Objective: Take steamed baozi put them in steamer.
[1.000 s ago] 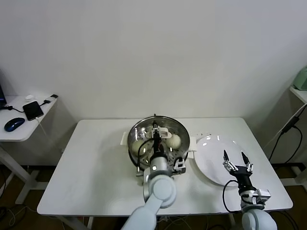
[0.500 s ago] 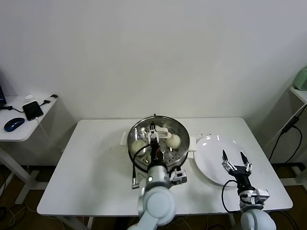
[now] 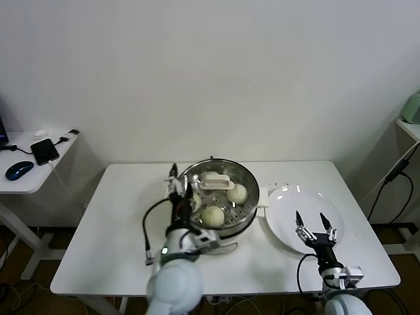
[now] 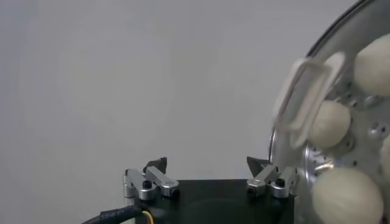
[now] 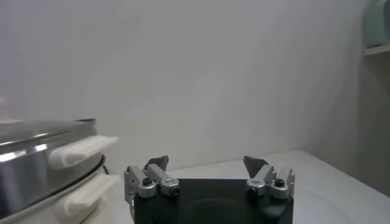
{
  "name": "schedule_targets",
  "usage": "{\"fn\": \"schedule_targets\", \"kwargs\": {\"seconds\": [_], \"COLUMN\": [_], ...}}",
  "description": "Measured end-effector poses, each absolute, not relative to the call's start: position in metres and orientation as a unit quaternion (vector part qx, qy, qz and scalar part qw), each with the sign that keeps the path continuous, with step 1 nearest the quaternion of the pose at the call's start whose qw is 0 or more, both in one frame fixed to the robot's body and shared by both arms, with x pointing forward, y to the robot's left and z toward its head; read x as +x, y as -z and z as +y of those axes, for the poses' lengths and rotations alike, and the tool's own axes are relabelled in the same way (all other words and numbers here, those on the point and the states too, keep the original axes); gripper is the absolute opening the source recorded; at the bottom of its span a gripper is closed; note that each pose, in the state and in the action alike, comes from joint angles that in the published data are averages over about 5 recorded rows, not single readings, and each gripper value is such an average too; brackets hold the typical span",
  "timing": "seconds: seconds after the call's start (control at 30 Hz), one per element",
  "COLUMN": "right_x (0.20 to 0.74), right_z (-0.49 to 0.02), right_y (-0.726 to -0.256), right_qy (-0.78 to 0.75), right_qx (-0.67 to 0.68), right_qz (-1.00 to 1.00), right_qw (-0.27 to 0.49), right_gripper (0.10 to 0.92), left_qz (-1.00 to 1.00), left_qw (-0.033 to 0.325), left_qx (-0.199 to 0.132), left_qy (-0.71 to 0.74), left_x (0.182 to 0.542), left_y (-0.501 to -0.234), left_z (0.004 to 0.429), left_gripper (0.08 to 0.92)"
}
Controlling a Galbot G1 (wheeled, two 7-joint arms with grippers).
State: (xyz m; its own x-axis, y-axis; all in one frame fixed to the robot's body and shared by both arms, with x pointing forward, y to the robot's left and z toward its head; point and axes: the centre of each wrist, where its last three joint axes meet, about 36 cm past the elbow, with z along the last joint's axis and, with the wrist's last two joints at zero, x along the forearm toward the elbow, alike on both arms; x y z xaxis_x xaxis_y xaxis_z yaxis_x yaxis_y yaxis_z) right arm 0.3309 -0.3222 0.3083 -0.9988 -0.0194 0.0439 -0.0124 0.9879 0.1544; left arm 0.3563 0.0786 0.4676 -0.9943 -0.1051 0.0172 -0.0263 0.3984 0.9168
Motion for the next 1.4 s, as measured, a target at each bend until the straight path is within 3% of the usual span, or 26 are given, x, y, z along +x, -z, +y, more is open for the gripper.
{"fn": "schedule_targets", "kwargs": {"seconds": [0.3, 0.57, 0.9, 1.4], "right_x": [0.310, 0.286, 0.261, 0.240], "right_z": [-0.315, -0.308, -0.302, -0.294], "right_y": [-0.315, -0.321, -0.324, -0.340], "right_qy": [0.072, 0.070, 0.063, 0.049], "right_qx": [0.026, 0.045, 0.053, 0.064], "right_qz": [-0.997, -0.996, -0.995, -0.993], "right_qw": [0.026, 0.043, 0.064, 0.087], "right_gripper": [0.823, 0.823, 0.823, 0.823], "left_qz": [-0.927, -0.974, -0.983, -0.980], "left_qw": [0.056, 0.083, 0.140, 0.187], "left_qx": [-0.004, -0.015, -0.036, -0.042], "left_qy": [0.370, 0.211, 0.116, 0.059], "left_x": [0.338, 0.300, 0.255, 0.222], "left_y": [-0.434, -0.400, -0.381, -0.386], "left_z": [0.171, 0.219, 0.230, 0.228], "left_gripper": [0.823, 0.823, 0.823, 0.823]}}
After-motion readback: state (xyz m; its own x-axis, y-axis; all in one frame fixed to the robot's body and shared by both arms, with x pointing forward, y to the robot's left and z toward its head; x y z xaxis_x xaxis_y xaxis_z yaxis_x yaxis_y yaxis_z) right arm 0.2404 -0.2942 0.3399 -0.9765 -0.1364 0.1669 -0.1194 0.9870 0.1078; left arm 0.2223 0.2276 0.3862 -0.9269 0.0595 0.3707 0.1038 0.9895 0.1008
